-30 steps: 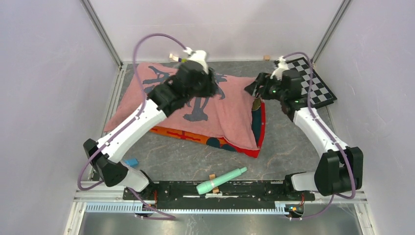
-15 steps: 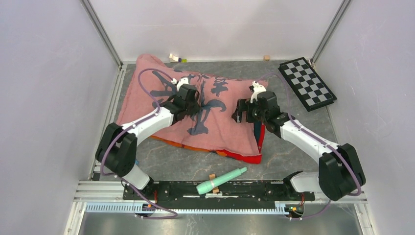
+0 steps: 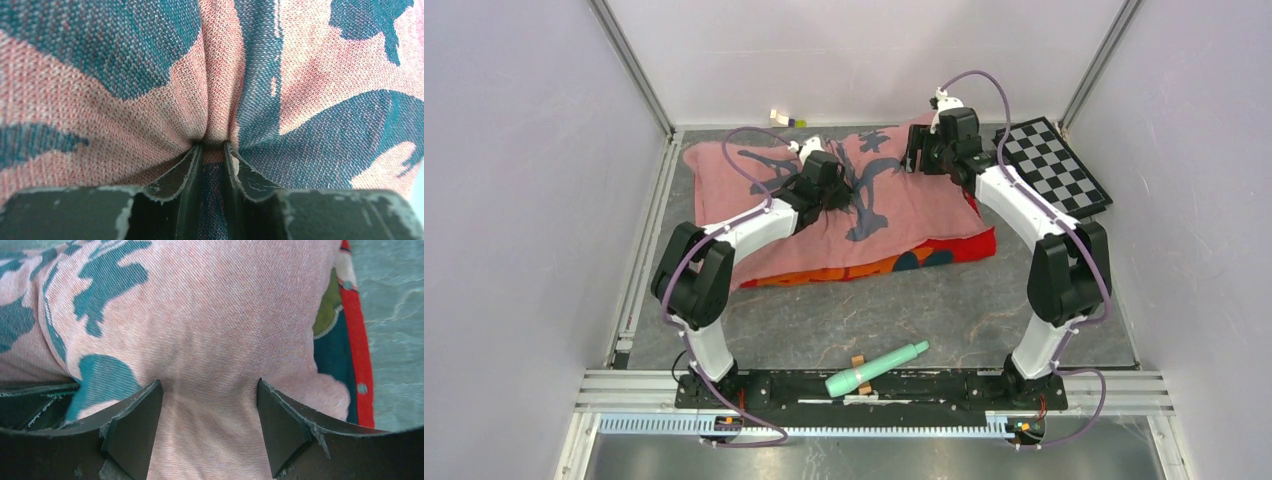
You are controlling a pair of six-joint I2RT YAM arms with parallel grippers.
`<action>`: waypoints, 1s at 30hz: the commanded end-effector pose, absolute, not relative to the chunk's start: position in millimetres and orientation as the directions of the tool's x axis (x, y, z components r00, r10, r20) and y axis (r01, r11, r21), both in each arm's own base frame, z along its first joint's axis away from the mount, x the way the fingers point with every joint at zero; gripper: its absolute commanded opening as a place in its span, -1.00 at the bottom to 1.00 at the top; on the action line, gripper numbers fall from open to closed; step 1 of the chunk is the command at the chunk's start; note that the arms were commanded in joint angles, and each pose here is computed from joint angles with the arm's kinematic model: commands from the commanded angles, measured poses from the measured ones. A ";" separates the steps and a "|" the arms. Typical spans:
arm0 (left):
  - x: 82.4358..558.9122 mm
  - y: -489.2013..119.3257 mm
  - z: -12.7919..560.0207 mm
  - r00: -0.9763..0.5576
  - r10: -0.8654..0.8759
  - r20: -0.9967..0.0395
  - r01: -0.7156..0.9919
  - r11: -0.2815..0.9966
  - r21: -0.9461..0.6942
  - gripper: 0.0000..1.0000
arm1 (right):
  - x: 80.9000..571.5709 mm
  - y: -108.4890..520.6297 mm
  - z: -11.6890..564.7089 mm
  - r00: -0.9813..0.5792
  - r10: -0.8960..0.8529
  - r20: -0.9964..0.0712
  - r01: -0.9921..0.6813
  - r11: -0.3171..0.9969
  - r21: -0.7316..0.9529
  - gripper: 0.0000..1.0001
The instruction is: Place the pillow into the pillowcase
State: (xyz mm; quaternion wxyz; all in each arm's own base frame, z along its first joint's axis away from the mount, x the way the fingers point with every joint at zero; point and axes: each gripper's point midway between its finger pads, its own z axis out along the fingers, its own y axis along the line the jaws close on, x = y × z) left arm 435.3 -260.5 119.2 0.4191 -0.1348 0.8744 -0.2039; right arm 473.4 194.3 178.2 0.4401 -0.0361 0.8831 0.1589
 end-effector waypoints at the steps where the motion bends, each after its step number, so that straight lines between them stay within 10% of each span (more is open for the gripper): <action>1: 370.9 -290.3 65.0 -0.814 -0.338 -0.472 -0.073 0.866 -0.494 -0.43 | 460.4 188.9 202.3 -0.556 0.066 -0.829 -0.225 0.948 0.226 0.50; 13: 314.5 -230.1 79.0 -0.797 -0.333 -0.504 -0.111 0.901 -0.420 -0.13 | 316.7 131.3 56.5 -0.727 0.016 -0.687 -0.155 0.970 0.186 0.59; 30: 358.3 -211.8 270.7 -0.578 -0.218 -0.786 0.124 0.929 -0.349 0.58 | 365.2 146.4 229.3 -0.482 0.046 -0.875 -0.245 0.952 0.185 0.91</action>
